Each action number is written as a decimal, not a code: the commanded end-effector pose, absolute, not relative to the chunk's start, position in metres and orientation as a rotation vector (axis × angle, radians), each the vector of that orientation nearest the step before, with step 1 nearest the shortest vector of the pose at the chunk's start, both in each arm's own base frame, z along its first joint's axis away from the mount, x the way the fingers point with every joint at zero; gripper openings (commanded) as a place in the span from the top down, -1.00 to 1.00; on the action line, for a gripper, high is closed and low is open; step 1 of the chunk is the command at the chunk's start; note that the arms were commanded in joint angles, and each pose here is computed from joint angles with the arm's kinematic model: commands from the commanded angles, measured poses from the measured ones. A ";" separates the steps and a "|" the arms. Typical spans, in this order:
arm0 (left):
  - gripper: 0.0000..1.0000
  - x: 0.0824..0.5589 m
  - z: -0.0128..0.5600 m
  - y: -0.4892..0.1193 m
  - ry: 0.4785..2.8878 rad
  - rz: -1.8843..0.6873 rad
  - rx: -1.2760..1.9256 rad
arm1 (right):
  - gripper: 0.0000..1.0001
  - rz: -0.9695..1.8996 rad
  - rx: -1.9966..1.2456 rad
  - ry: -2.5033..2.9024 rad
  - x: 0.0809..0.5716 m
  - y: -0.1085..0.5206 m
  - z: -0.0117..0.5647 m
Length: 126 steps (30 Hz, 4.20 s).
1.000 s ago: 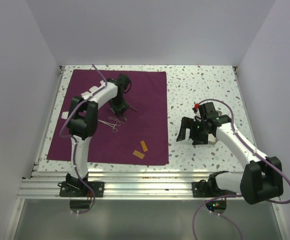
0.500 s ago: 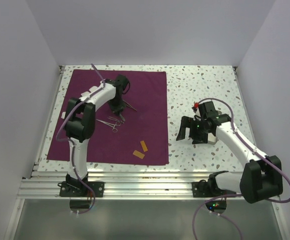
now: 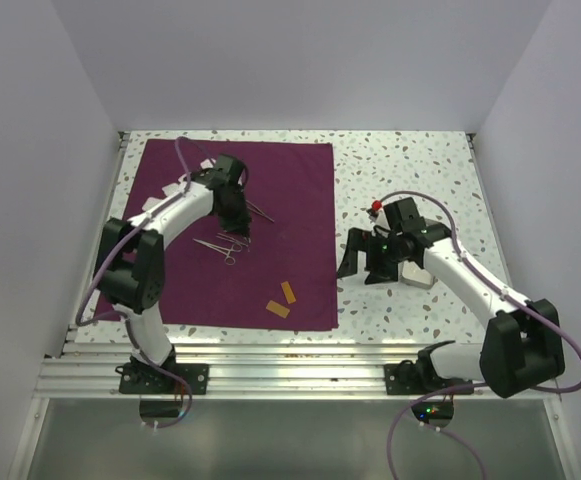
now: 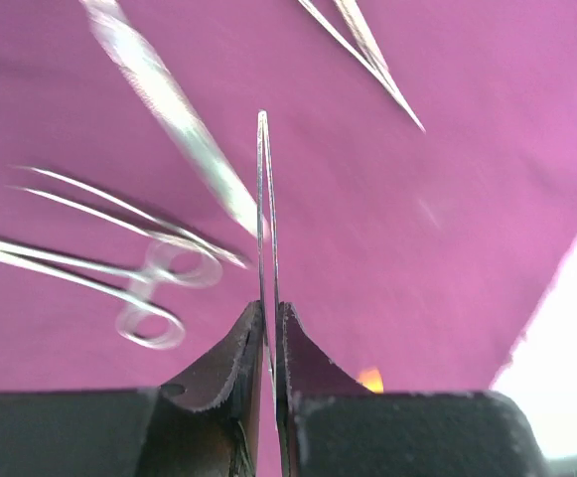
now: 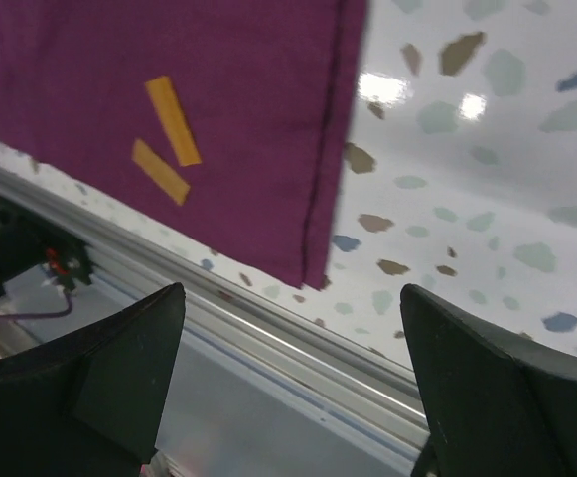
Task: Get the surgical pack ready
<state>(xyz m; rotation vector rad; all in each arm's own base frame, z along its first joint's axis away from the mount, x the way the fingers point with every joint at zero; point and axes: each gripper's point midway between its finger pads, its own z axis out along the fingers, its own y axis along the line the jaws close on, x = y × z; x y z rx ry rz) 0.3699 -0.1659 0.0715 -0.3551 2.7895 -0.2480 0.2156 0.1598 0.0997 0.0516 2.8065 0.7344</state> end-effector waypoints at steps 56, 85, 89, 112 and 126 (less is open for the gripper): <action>-0.44 0.327 0.079 -0.091 2.645 -0.301 -0.331 | 1.00 -0.439 0.382 2.666 0.357 -0.028 0.102; -0.12 0.351 0.042 -0.075 2.751 -0.179 -0.782 | -0.03 -0.324 0.407 2.836 0.359 -0.019 0.064; -0.05 0.358 0.046 -0.078 2.734 -0.173 -0.871 | -0.04 -0.251 0.408 2.817 0.353 -0.012 0.080; 0.02 0.380 0.026 -0.127 2.759 -0.280 -1.139 | -0.03 0.016 0.295 2.785 0.332 0.038 0.101; 0.34 0.379 0.022 -0.125 2.775 -0.248 -1.143 | -0.04 0.058 0.284 2.773 0.332 0.044 0.103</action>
